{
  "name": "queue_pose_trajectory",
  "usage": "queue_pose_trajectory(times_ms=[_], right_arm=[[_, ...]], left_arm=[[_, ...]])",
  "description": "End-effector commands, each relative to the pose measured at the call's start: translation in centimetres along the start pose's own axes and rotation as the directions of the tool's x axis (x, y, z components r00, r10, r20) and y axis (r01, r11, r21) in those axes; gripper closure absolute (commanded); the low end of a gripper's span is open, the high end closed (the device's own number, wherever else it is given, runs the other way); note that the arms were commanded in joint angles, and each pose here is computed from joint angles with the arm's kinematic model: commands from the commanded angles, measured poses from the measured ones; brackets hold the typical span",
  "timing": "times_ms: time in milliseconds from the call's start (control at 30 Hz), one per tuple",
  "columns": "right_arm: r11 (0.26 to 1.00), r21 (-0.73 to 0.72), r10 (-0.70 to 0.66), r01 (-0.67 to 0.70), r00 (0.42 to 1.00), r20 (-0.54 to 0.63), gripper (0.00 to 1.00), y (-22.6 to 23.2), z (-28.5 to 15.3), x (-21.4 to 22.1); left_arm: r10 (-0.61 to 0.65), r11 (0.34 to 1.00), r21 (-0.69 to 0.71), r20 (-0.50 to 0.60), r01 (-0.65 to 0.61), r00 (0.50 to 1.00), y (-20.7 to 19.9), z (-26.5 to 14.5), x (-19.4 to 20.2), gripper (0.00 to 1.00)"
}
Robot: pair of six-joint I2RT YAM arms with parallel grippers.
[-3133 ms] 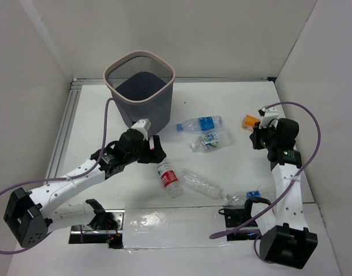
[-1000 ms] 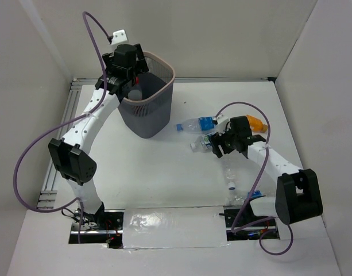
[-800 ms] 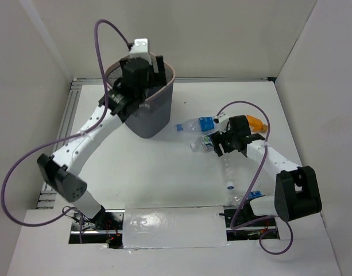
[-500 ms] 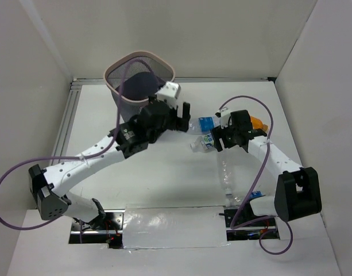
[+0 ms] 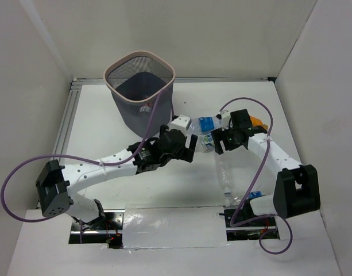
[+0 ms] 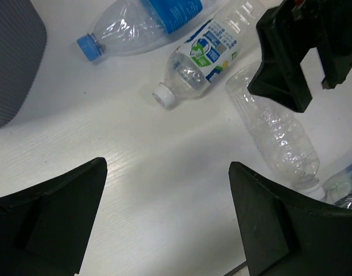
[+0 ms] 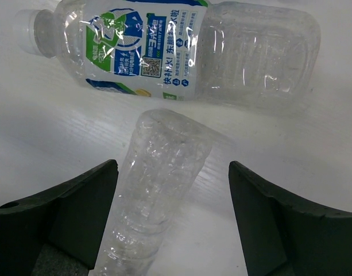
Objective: Put the plastic bottles in the bin
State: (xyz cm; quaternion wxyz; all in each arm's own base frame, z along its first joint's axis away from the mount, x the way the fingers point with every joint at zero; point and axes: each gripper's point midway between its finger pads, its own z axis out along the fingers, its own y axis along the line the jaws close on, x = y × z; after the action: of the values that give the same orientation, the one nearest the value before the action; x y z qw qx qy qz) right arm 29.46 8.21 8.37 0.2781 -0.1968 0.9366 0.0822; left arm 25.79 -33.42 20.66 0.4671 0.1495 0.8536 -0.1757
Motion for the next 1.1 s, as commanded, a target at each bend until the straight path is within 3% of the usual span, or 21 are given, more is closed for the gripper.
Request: queue_pose_trajectory(times_ms=[0, 133, 333, 467, 600, 700, 767, 833, 867, 900, 933, 1033, 1067], right_arm=[[0.999, -0.032, 0.013, -0.013, 1.0, 0.011, 0.15, 0.4, -0.7, -1.2], [0.999, -0.035, 0.012, -0.013, 0.999, -0.031, 0.15, 0.8, -0.2, -0.4], [0.997, -0.071, -0.03, 0.015, 0.976, -0.215, 0.15, 2.3, 2.5, 2.7], [0.999, -0.053, -0.025, 0.012, 0.964, -0.264, 0.19, 2.4, 3.5, 3.4], [0.998, -0.06, -0.032, 0.016, 0.958, -0.285, 0.37, 2.7, 3.6, 3.9], [0.993, -0.112, -0.051, 0.02, 0.958, -0.281, 0.66, 3.6, 3.0, 3.9], [0.975, -0.217, -0.093, 0.049, 0.976, -0.195, 0.79, 5.3, 0.8, 1.2], [0.925, -0.331, -0.205, 0.187, 0.978, -0.022, 0.84, 6.9, -2.8, -3.6], [0.849, -0.46, -0.274, 0.261, 0.961, 0.039, 0.84, 9.1, -5.2, -4.1], [0.819, -0.484, -0.297, 0.31, 0.949, 0.105, 0.86, 9.8, -6.9, -5.7], [0.796, -0.455, -0.327, 0.4, 0.916, 0.234, 0.89, 10.2, -9.9, -9.5], [0.781, -0.376, -0.343, 0.499, 0.845, 0.41, 0.95, 10.3, -14.0, -15.4], [0.789, -0.285, -0.349, 0.544, 0.779, 0.521, 0.95, 10.1, -16.4, -19.8]], left_arm=[[-0.057, 0.998, 0.01, 0.02, 0.057, 0.998, 0.0, -0.6, 0.1, 0.0], [-0.083, 0.996, 0.024, 0.01, 0.083, 0.997, -0.2, -1.1, 0.7, 0.0], [-0.063, 0.998, 0.023, -0.006, 0.064, 0.998, -0.4, -1.3, 1.6, 0.0], [-0.074, 0.997, 0.013, 0.004, 0.074, 0.997, -0.4, -2.0, 1.8, 0.0], [-0.087, 0.996, -0.001, -0.013, 0.087, 0.996, 0.1, -2.3, 3.0, 0.0], [-0.093, 0.996, 0.006, -0.003, 0.093, 0.996, 0.3, -2.8, 2.8, 0.0], [-0.089, 0.996, -0.006, -0.005, 0.089, 0.996, 0.5, -2.8, 2.9, 0.0], [-0.09, 0.996, 0.003, -0.008, 0.09, 0.996, 0.5, -3.0, 3.0, 0.0], [-0.095, 0.995, 0.016, -0.005, 0.095, 0.995, 0.4, -3.3, 2.8, 0.0], [-0.09, 0.996, 0.023, -0.009, 0.09, 0.996, 0.3, -3.6, 3.1, 0.0], [-0.082, 0.996, 0.025, -0.006, 0.082, 0.997, 0.4, -3.3, 3.6, 0.0], [-0.079, 0.994, 0.07, -0.009, 0.079, 0.997, 0.5, -3.8, 5.0, 0.0], [-0.093, 0.992, 0.085, 0.012, 0.091, 0.996, 0.4, -3.9, 4.8, 0.0]])
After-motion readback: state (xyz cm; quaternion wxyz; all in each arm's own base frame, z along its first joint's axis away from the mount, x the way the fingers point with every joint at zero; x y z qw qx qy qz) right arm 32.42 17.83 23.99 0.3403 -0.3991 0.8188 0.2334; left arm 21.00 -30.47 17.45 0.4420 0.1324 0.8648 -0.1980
